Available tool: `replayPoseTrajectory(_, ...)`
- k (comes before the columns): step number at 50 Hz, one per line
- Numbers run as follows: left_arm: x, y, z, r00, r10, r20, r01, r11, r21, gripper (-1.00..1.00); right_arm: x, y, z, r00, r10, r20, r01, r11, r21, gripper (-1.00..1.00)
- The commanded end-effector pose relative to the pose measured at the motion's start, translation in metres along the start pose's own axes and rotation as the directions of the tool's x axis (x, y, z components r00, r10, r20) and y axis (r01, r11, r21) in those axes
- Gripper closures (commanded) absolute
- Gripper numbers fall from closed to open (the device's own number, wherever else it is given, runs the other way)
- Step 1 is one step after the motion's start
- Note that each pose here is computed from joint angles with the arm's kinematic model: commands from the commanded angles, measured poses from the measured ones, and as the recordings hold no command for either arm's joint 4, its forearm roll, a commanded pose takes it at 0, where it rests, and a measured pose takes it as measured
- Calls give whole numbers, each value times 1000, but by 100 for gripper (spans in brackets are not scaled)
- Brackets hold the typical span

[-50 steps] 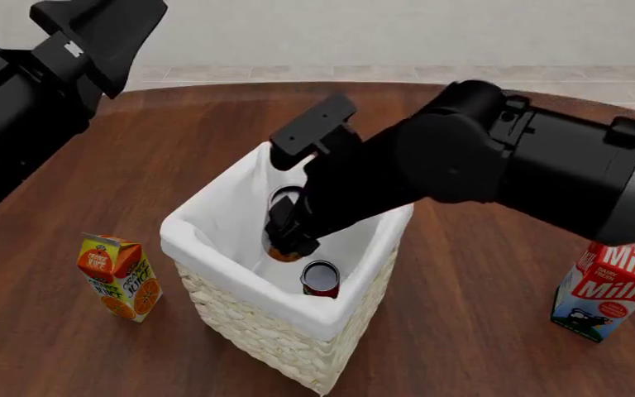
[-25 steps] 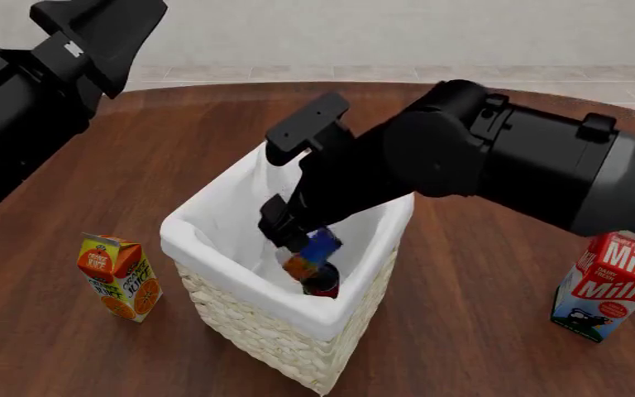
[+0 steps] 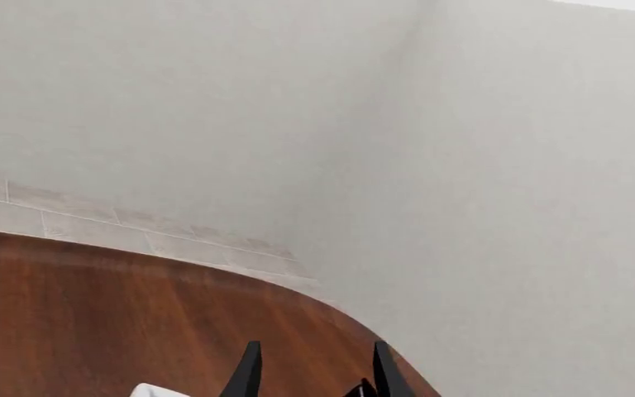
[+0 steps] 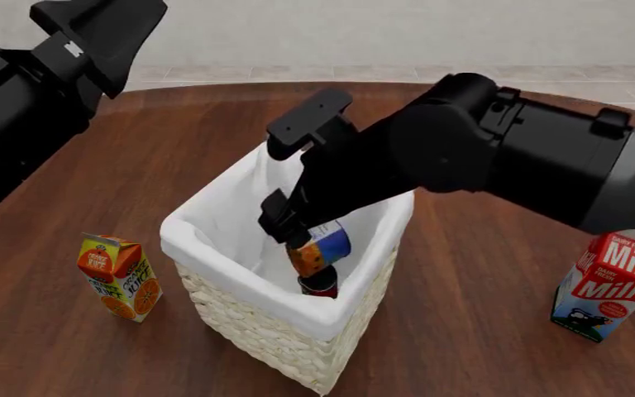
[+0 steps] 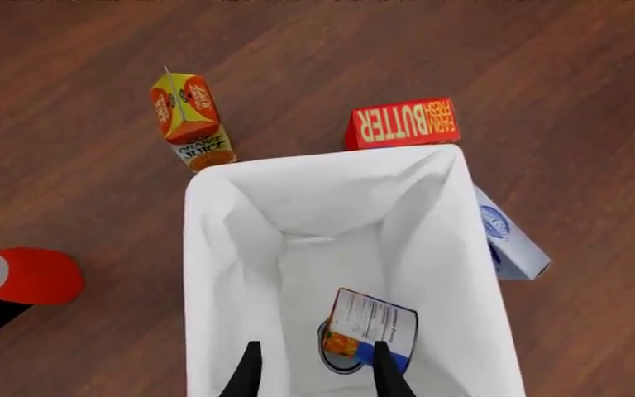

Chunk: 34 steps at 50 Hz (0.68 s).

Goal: Pick up the alphabet soup and the tomato sauce, and put them in the basket.

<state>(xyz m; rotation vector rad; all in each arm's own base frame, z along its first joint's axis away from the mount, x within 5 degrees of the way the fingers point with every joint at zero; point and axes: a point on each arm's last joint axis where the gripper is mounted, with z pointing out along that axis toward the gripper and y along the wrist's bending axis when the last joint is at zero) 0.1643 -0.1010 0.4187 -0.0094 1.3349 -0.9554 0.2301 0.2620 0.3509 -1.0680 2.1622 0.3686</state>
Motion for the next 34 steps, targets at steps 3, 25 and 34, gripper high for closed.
replayPoseTrajectory(3, 0, 0, 0, 1000, 0, 0, 0, 1000, 0, -100, -3, -1, -8, 1000, -4, 11, 4, 1000, 2, -100)
replayPoseTrajectory(25, 0, 0, 0, 1000, 0, 0, 0, 1000, 0, -100, -17, -9, -34, 998, -4, 57, 3, 1000, 22, -100)
replayPoseTrajectory(34, 0, 0, 0, 1000, 0, 0, 0, 1000, 0, -100, -25, -12, -39, 997, -6, 72, 4, 1000, 28, -100)
